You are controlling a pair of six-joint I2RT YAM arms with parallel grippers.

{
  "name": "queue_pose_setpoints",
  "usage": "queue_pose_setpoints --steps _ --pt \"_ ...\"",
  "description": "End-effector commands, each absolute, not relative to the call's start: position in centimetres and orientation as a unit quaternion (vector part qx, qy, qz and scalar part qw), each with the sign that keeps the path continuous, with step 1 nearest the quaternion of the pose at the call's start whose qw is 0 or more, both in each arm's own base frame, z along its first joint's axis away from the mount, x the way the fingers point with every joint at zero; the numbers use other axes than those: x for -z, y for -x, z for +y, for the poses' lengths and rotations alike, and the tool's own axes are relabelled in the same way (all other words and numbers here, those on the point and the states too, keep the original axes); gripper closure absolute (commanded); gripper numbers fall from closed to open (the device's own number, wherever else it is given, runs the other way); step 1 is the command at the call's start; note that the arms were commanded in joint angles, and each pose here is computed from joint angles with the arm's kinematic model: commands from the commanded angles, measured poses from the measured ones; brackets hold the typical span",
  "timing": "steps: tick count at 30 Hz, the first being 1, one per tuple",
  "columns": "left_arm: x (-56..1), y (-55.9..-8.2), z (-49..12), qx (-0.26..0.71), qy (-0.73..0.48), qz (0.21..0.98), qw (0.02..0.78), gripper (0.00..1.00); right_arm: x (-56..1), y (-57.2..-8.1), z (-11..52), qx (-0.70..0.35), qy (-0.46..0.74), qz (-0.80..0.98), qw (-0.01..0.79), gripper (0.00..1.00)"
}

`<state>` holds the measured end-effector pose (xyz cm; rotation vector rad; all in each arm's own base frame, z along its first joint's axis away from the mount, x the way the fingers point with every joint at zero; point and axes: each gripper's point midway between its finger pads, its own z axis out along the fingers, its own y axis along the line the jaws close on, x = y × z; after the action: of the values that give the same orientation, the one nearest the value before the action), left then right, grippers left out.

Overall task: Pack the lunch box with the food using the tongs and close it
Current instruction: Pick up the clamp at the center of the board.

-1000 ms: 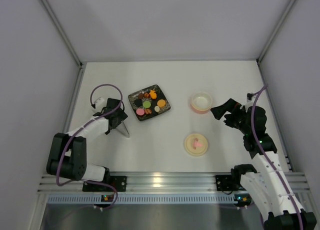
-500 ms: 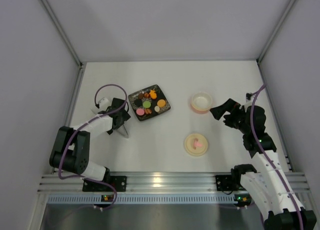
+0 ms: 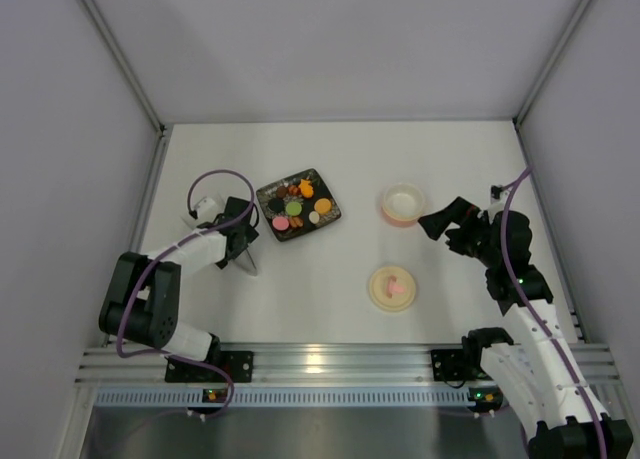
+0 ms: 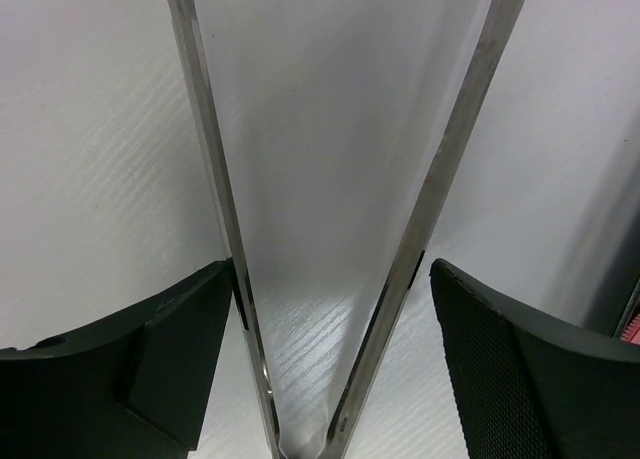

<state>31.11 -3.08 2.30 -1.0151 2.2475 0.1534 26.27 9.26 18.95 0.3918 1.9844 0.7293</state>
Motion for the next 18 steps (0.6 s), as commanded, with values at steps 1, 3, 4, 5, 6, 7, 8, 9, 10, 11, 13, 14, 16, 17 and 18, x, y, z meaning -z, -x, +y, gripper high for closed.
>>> queue_pose_setpoints --steps 1,3,4,5,6,7,8,9,10,11,13,14,16,17,18 --pt "-1.4 -29.8 -2.5 -0.078 0.394 0.860 0.316 0.16 -20.3 -26.8 9.5 -0.315 -0.151 0.797 0.492 0.01" --pt "-1.4 -29.8 -2.3 -0.085 0.390 0.861 0.317 0.23 -20.2 -26.7 9.9 -0.326 -0.143 0.797 0.488 0.00" --pt "-1.2 -29.8 -2.2 -0.090 0.388 0.862 0.314 0.25 -20.5 -26.7 10.1 -0.332 -0.138 0.794 0.491 0.01" --pt "-1.1 -29.6 -2.1 -0.094 0.385 0.864 0.311 0.30 -20.6 -26.6 10.3 -0.337 -0.137 0.793 0.489 0.00" --pt "-1.1 -29.6 -2.1 -0.095 0.385 0.863 0.312 0.34 -20.7 -26.5 10.3 -0.338 -0.137 0.792 0.490 0.00" --pt "-1.0 -29.5 -2.1 -0.097 0.383 0.864 0.311 0.37 -20.7 -26.5 10.3 -0.338 -0.136 0.793 0.489 0.01" --pt "-1.1 -29.6 -2.1 -0.095 0.381 0.865 0.313 0.40 -20.8 -26.4 10.3 -0.339 -0.135 0.792 0.490 0.01" --pt "-1.2 -29.7 -2.2 -0.092 0.378 0.865 0.315 0.47 -20.9 -26.3 10.3 -0.339 -0.134 0.791 0.491 0.01" --pt "-1.3 -29.8 -2.3 -0.091 0.370 0.869 0.315 0.49 -20.8 -26.2 10.3 -0.338 -0.135 0.792 0.490 0.01" --pt "-1.8 -30.1 -2.5 -0.091 0.364 0.871 0.317 0.52 -21.0 -26.2 10.3 -0.338 -0.134 0.790 0.493 0.00" --pt "-2.8 -30.4 -2.9 -0.101 0.343 0.874 0.329 0.52 -21.1 -26.1 10.3 -0.339 -0.134 0.790 0.494 0.00" --pt "-3.3 -30.5 -3.1 -0.104 0.334 0.875 0.334 0.52 -21.2 -26.1 10.3 -0.340 -0.134 0.789 0.495 0.00" --pt "-5.4 -30.9 -3.8 -0.113 0.313 0.873 0.357 0.51 -21.3 -26.0 10.3 -0.339 -0.133 0.788 0.496 0.00" --pt "-6.2 -30.9 -3.9 -0.115 0.308 0.871 0.366 0.51 -21.3 -26.1 10.2 -0.339 -0.134 0.788 0.496 0.01" --pt "-7.3 -31.3 -4.3 -0.112 0.303 0.868 0.377 0.50 -21.4 -26.0 10.3 -0.339 -0.132 0.788 0.496 0.01"
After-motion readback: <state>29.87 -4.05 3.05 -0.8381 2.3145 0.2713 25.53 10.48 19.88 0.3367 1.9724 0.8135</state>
